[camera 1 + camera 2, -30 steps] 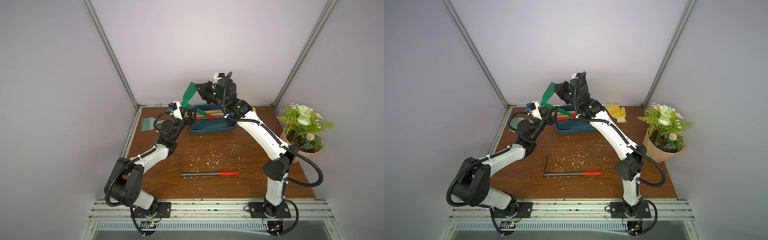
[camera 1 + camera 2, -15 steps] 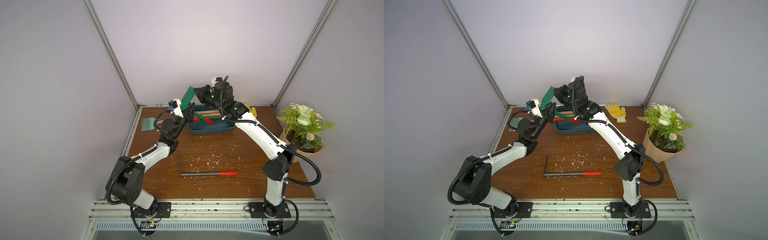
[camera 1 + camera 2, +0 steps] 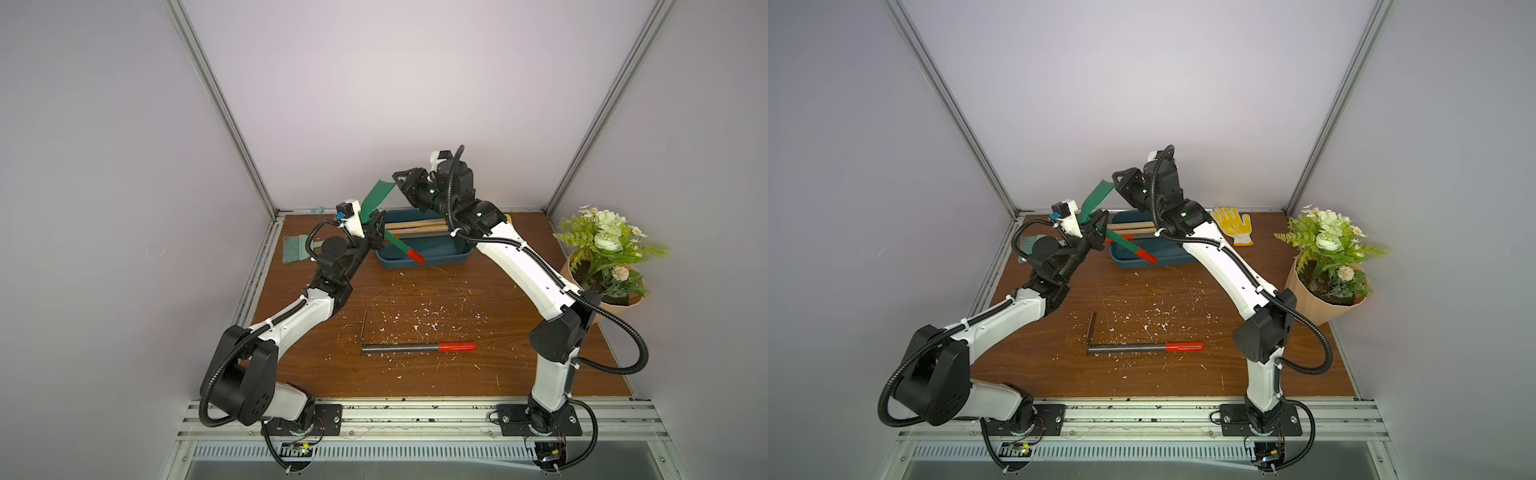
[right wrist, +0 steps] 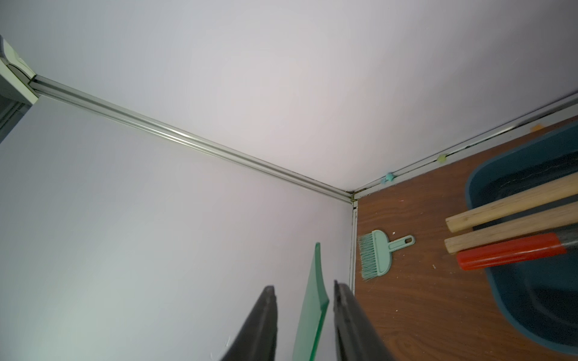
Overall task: Put the small hoe into the storage box
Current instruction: Place the hoe in the storage box.
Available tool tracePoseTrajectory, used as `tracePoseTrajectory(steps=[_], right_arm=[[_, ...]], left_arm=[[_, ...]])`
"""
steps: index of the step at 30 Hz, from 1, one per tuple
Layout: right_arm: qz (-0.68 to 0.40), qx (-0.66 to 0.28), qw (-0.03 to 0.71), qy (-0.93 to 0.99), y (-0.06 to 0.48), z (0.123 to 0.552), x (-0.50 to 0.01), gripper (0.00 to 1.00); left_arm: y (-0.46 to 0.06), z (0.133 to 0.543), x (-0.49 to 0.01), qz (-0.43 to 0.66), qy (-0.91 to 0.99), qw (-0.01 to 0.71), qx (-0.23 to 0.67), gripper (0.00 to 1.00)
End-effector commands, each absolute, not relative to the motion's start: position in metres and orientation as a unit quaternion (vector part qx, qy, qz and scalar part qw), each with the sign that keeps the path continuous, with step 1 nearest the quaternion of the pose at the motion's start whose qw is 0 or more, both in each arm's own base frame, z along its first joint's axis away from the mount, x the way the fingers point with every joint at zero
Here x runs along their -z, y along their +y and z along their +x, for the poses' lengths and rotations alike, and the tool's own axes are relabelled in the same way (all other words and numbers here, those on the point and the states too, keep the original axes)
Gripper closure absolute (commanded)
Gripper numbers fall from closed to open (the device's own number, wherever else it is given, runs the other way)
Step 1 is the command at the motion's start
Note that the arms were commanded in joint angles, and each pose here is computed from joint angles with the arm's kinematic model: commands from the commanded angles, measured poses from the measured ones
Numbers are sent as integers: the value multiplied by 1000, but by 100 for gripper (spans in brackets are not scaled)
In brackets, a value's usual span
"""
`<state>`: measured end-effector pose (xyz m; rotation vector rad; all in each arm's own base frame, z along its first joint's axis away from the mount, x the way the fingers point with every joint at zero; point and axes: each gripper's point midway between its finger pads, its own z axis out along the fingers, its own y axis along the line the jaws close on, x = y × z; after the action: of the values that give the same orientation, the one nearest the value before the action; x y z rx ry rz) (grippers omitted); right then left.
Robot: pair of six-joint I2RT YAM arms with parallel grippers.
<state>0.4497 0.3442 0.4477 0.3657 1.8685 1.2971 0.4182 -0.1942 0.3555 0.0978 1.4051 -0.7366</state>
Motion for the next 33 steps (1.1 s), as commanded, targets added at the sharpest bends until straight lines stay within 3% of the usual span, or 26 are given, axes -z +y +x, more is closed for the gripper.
tracePoseTrajectory(steps=[1, 7, 21, 28, 33], right_arm=[[107, -494, 464, 728, 300, 436, -493, 65], [13, -367, 516, 774, 274, 427, -485, 65], [-245, -140, 536, 796, 246, 393, -451, 73], [-352, -122, 567, 735, 262, 363, -442, 73], [-422, -107, 549, 714, 291, 348, -418, 73]], left_arm=[[-173, 416, -418, 48, 597, 716, 358, 100], [-155, 430, -431, 40, 650, 671, 353, 100], [-200, 434, -409, 273, 776, 489, 291, 100], [-204, 408, -390, 331, 782, 438, 295, 100], [-212, 391, -381, 344, 774, 415, 333, 100]])
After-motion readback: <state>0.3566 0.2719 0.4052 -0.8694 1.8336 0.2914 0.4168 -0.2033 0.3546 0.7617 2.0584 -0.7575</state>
